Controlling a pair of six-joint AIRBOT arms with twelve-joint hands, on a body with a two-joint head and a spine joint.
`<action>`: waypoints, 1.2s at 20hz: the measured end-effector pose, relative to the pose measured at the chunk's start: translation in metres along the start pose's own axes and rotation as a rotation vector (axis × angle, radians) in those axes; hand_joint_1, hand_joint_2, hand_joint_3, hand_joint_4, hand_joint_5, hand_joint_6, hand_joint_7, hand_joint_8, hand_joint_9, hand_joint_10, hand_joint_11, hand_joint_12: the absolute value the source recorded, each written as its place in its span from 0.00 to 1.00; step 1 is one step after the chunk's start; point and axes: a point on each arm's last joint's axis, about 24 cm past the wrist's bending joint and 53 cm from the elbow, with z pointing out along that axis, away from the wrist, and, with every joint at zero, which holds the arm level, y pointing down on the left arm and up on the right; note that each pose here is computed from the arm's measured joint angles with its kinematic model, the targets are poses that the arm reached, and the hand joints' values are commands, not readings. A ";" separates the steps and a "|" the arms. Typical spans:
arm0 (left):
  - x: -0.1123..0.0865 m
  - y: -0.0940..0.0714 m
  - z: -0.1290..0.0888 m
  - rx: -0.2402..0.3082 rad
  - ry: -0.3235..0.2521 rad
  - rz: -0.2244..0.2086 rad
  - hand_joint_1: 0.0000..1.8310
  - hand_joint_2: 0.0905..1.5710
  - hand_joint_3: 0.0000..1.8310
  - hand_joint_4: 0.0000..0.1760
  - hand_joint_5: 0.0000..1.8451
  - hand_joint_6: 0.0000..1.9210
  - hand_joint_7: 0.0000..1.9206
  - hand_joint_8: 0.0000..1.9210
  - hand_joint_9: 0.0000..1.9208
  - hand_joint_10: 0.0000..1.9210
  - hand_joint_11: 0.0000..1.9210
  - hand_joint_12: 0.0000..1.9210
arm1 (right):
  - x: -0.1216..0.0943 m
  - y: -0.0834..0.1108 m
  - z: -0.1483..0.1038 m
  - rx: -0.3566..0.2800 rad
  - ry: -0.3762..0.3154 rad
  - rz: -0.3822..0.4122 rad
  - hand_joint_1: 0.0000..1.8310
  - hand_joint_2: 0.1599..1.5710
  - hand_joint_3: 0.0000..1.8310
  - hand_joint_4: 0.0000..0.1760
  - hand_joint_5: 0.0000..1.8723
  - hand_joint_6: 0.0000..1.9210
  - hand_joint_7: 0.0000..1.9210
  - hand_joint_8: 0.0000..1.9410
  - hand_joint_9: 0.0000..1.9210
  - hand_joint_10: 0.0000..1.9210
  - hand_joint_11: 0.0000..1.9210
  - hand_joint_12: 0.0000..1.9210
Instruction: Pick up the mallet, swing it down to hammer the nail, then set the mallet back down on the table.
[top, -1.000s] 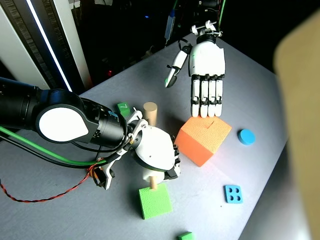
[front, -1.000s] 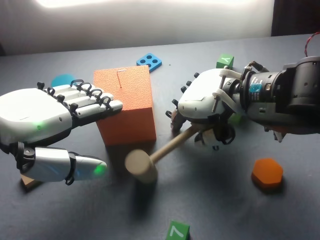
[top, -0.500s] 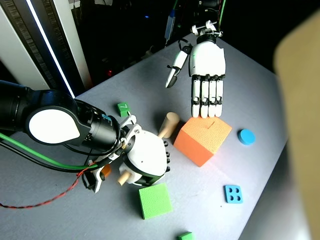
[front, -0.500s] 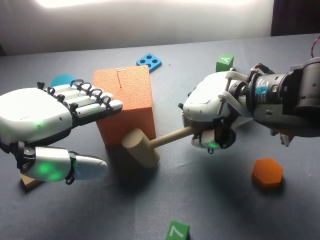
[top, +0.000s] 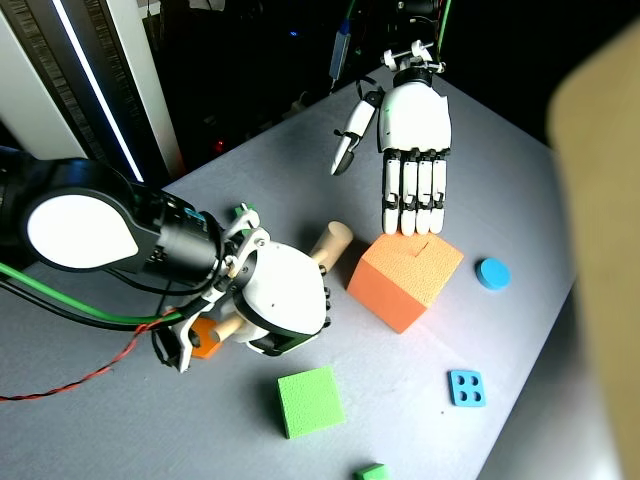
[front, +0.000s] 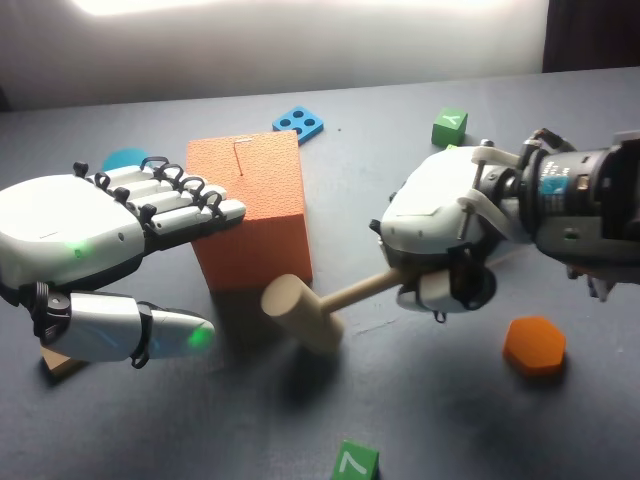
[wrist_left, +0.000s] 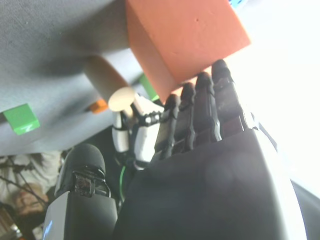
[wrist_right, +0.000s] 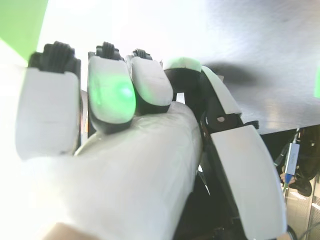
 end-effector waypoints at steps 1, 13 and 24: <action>0.000 0.000 0.000 0.000 0.000 0.000 0.00 0.75 0.00 0.00 0.04 0.00 0.06 0.00 0.06 0.00 0.00 0.13 | 0.000 -0.001 -0.006 0.005 0.001 -0.002 0.42 0.95 0.00 1.00 0.75 1.00 0.85 1.00 0.91 1.00 0.96 1.00; 0.000 0.000 0.000 0.000 0.001 0.002 0.00 0.76 0.00 0.00 0.04 0.00 0.06 0.00 0.07 0.00 0.00 0.13 | -0.067 0.002 -0.079 -0.039 -0.186 0.098 0.37 0.96 0.00 1.00 0.70 1.00 0.82 1.00 0.89 1.00 0.92 1.00; 0.000 -0.001 0.000 0.004 -0.001 0.004 0.00 0.75 0.00 0.00 0.05 0.00 0.07 0.00 0.07 0.00 0.00 0.15 | -0.137 0.021 -0.087 -0.134 -0.354 0.081 0.41 0.94 0.00 1.00 0.70 1.00 0.82 1.00 0.89 1.00 0.93 1.00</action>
